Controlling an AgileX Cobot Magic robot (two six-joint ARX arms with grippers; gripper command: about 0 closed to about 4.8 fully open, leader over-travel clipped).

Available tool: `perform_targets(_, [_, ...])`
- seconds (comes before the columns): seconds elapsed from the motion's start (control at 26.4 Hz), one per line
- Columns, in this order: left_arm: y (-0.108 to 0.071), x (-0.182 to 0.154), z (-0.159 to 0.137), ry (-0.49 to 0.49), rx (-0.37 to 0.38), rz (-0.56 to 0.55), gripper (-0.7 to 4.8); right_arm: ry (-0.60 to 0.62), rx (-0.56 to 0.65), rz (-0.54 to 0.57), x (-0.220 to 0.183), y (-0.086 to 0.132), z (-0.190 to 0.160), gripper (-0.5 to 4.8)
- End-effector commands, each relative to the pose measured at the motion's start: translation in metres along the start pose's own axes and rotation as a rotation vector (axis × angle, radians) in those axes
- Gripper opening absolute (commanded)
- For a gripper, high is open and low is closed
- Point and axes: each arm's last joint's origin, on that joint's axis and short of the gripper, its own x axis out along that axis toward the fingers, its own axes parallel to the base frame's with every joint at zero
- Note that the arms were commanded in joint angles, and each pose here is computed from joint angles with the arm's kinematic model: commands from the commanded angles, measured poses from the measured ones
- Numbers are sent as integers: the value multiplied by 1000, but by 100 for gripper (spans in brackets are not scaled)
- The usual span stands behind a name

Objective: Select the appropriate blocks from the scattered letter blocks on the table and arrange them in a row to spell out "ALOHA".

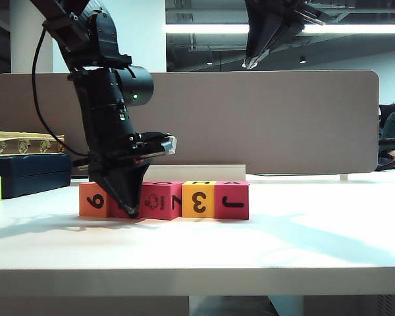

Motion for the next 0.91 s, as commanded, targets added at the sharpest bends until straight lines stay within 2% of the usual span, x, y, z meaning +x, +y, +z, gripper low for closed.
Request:
perform_targets(0.04, [0, -1, 3, -33, 5, 46, -6, 1, -5, -1, -3, 1, 0, -5])
perform_targets(0.3, [0, -1, 7, -65, 9, 54, -6, 6, -4, -5, -3, 1, -1, -5])
perform_targets(0.49, [-1, -1, 2, -22, 4, 35, -6, 7, -4, -4, -3, 1, -1, -5])
perform_targets(0.61, [-10, 0, -1, 13, 19, -19, -6, 2, -4, -4, -3, 1, 0, -5])
perform_targets(0.91, [-31, 8, 7, -43, 85, -29, -6, -1, -5, -4, -3, 1, 0, -5])
